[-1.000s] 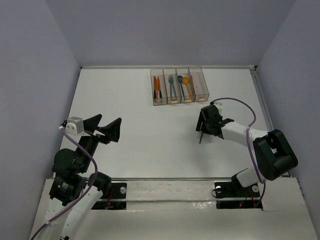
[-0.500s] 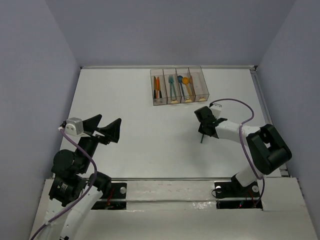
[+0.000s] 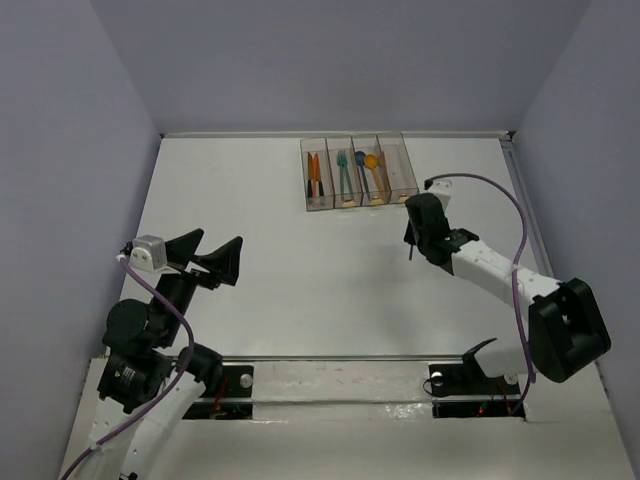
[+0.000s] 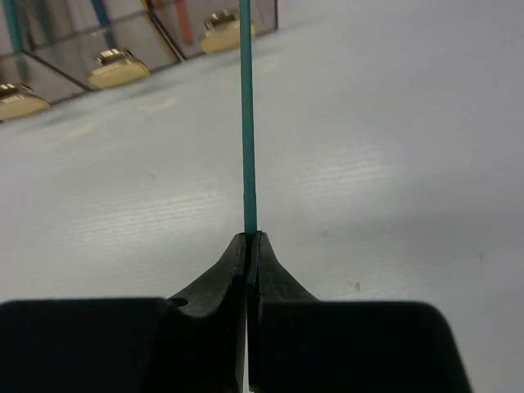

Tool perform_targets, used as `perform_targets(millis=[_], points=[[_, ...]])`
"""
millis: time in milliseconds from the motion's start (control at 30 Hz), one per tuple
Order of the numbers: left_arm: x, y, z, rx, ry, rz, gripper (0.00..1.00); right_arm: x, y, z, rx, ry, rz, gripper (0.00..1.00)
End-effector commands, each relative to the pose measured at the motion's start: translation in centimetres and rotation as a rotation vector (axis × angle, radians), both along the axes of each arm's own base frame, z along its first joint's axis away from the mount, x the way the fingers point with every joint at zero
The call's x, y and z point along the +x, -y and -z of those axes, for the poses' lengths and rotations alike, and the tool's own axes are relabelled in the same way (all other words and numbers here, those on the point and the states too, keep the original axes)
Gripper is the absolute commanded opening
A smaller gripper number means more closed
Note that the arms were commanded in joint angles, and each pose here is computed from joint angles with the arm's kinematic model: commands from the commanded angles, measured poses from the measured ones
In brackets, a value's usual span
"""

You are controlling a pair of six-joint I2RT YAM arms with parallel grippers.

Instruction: Sort the eating utensils into containers

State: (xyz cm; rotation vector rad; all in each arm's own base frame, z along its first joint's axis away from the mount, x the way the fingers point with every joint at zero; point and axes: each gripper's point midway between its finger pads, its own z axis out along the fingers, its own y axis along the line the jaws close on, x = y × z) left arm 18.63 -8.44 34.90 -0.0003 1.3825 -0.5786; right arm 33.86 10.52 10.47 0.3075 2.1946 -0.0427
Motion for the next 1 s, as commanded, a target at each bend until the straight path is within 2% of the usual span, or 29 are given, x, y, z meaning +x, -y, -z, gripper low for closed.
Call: perform_targets(millis=[0,67,133,167,200,267,333,367,433,500,800,900,967], points=[[-0.6,-0.3,-2.3,-0.018,0.064,0.0,0.99,7.1,-1.9,-8.6,-0.044,0.249,-0.162,0.0],[-0.4,-0.3,-2.1,-0.015,0.055,-0.004,0.99,9.7,-1.7,-8.4,-0.047,0.23,-0.192,0.0],[-0.2,-0.1,-2.0,-0.009,0.048,-0.003,0.99,13.0,-2.5,-11.4,-0.017,0.301,-0.231,0.0],[-0.1,-0.1,-1.9,-0.007,0.044,-0.003,0.99,14.6,-2.6,-10.0,-0.033,0.273,-0.275,0.0],[0.0,-0.1,-1.9,-0.006,0.044,-0.004,0.99,16.5,-2.9,-12.4,-0.033,0.322,-0.281,0.0],[0.1,0.0,-1.8,-0.005,0.038,-0.003,0.99,18.4,-2.6,-11.6,-0.065,0.283,-0.296,0.0],[0.2,0.0,-1.8,-0.002,0.036,-0.004,0.99,20.6,-2.2,-8.8,-0.076,0.218,-0.309,0.0],[0.3,-0.2,-1.8,-0.001,0.036,-0.016,0.99,22.0,-2.6,-10.3,-0.081,0.251,-0.319,0.0],[0.7,-0.2,-1.5,0.007,0.024,-0.024,0.99,24.2,-1.7,-7.6,-0.077,0.199,-0.326,0.0],[0.7,-0.2,-1.5,0.007,0.024,-0.026,0.99,25.1,-2.3,-8.7,-0.07,0.223,-0.341,0.0],[1.2,-0.2,-1.2,0.017,0.012,-0.034,0.99,26.7,-2.3,-3.5,-0.077,0.132,-0.354,0.03],[1.3,-0.2,-1.3,0.016,0.011,-0.032,0.99,26.7,-2.0,-2.2,-0.09,0.101,-0.35,0.08],[1.2,-0.2,-1.3,0.017,0.012,-0.032,0.99,26.5,-1.9,-1.8,-0.091,0.087,-0.342,0.14]])
